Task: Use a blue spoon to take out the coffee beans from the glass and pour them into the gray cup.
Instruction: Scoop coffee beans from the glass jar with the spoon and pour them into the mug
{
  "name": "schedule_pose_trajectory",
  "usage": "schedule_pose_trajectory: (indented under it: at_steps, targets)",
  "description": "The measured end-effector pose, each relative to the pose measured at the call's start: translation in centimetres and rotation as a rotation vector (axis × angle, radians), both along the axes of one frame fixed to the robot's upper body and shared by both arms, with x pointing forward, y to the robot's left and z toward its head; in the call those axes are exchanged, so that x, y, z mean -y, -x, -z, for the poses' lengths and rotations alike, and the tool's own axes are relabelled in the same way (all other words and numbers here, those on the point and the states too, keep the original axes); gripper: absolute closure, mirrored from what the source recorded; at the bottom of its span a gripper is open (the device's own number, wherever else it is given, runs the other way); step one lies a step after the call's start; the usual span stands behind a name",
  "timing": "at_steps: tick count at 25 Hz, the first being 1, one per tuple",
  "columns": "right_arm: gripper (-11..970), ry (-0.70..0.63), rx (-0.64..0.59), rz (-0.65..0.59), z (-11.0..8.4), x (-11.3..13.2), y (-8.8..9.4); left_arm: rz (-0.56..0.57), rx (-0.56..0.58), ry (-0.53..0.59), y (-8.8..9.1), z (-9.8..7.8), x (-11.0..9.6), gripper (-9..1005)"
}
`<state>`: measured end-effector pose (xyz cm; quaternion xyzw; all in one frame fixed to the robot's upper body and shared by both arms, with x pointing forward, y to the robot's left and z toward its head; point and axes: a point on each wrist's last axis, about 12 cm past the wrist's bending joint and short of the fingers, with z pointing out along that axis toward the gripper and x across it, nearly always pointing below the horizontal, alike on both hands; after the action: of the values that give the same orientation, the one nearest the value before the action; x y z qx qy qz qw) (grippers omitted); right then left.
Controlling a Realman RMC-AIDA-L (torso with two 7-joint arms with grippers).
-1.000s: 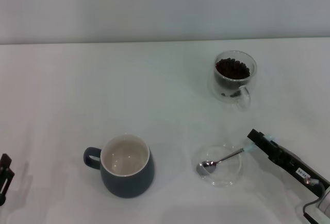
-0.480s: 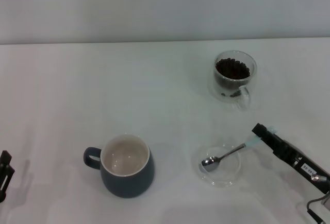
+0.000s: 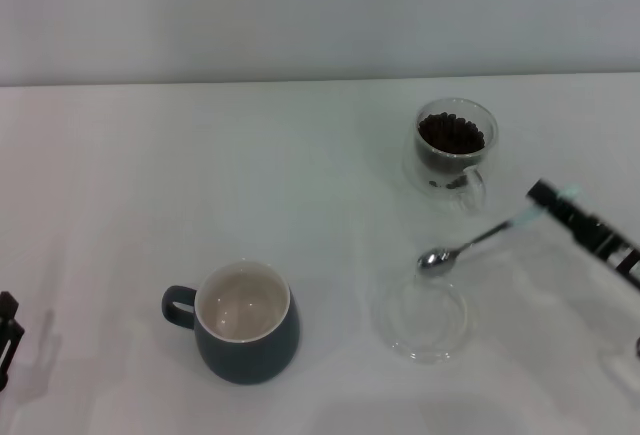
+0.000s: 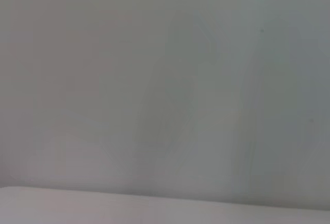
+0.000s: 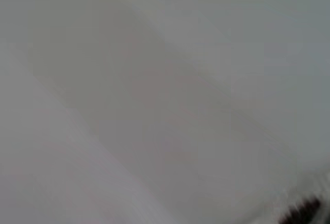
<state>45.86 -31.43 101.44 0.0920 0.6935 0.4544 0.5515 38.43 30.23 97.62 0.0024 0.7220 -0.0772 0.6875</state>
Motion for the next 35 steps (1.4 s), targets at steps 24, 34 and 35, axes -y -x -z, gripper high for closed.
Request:
schedule_pose_trajectory:
  at_steps: [24, 34, 35]
  targets:
    - [808, 0.594, 0.394, -0.027, -7.0, 0.1, -11.6, -0.001, 0.031, 0.057, -1.2, -0.5, 0.6, 269]
    - [808, 0.724, 0.354, 0.0, -6.3, 0.1, -12.6, 0.002, 0.039, 0.066, -1.6, -0.6, 0.8, 270]
    - [808, 0.729, 0.351, 0.0, -6.2, 0.0, -12.7, 0.003, 0.04, 0.066, -1.7, -0.7, 0.8, 270]
